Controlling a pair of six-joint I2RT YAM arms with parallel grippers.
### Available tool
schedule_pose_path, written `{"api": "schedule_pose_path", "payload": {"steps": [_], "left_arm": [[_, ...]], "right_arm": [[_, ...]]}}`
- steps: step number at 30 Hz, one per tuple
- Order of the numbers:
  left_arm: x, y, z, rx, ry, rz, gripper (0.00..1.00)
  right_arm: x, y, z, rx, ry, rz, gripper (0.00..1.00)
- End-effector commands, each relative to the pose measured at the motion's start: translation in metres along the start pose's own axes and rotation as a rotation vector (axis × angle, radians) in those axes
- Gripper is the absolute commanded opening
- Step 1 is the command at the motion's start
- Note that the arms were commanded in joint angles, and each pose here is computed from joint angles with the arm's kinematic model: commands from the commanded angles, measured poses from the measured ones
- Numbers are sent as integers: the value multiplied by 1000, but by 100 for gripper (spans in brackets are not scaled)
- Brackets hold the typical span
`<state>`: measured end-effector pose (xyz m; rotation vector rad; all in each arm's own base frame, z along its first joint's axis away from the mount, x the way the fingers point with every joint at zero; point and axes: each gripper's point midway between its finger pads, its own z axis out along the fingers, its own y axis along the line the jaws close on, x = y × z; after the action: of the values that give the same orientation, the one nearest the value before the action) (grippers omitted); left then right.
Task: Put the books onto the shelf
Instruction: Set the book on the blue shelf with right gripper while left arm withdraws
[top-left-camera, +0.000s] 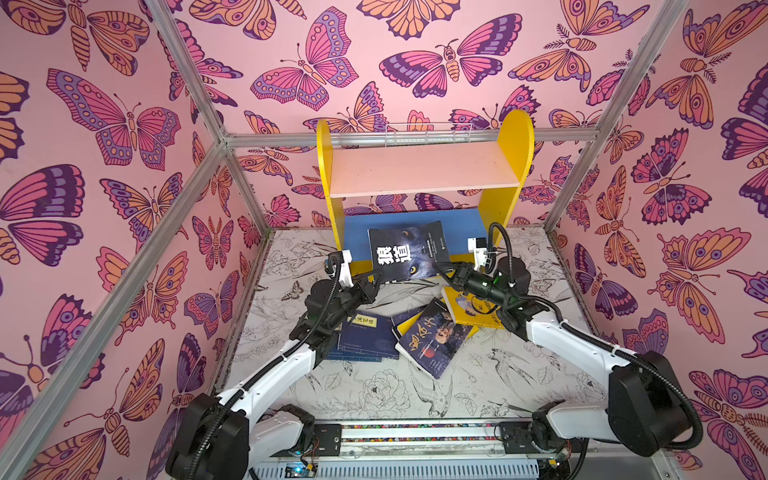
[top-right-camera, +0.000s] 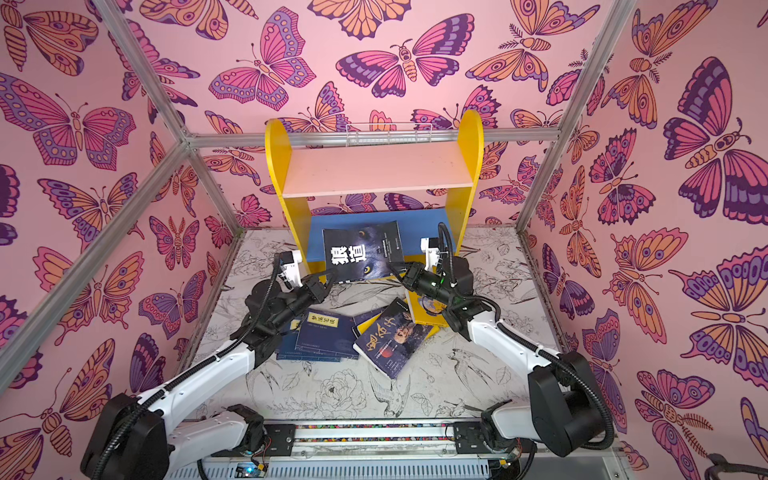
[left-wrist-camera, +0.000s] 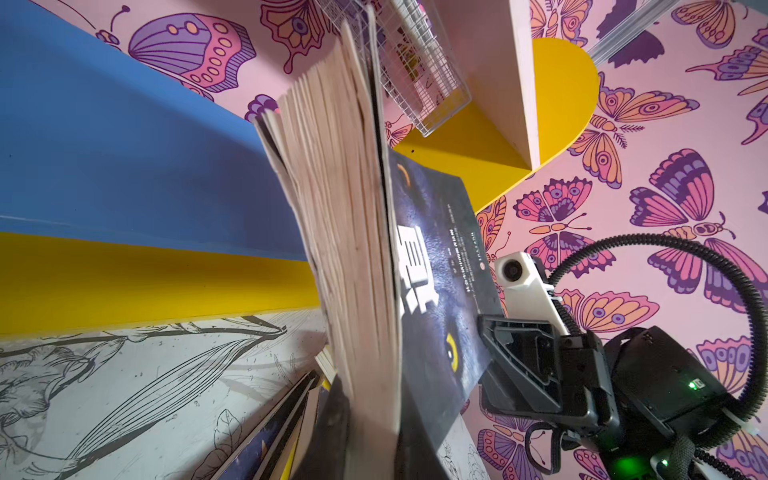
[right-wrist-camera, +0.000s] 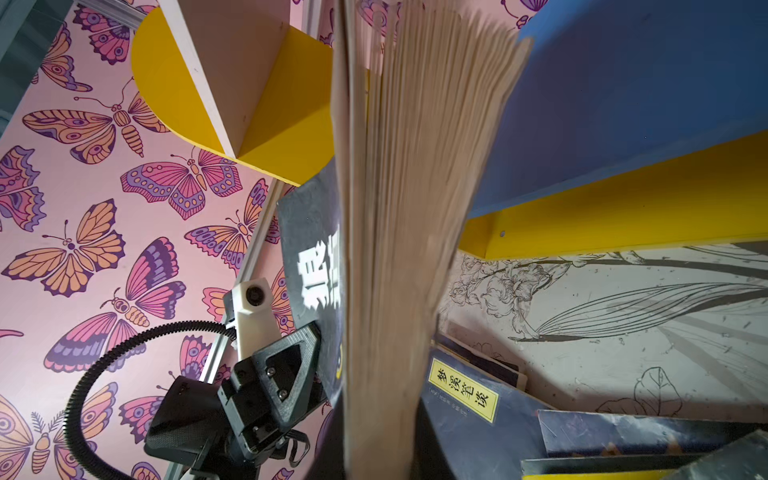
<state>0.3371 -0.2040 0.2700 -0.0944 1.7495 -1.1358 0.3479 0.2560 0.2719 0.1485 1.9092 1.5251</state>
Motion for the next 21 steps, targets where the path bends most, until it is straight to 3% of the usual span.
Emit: {"api": "schedule_pose_path", "payload": {"steps": [1, 4, 7, 10, 14, 17, 21], "left_arm": [[-13, -11, -9, 19, -53, 27, 14], [-18, -2, -16, -51, -69, 45, 59], [-25, 16, -30, -188, -89, 52, 76], [-29, 50, -58, -414, -131, 9, 79], [-21, 107, -124, -800, -188, -68, 79], [-10, 127, -157, -934, -195, -87, 80], [3, 136, -175, -980, -174, -98, 80]], "right_arm": [[-26, 11, 3, -3, -99, -65, 0], [-33, 13, 8, -15, -128, -69, 0], [-47, 18, 14, -32, -171, -86, 0], [-57, 17, 24, -26, -191, -98, 0], [-67, 15, 43, -46, -196, -100, 0], [-71, 3, 62, -24, -193, -93, 0], [-71, -6, 88, -4, -170, -80, 0]]}}
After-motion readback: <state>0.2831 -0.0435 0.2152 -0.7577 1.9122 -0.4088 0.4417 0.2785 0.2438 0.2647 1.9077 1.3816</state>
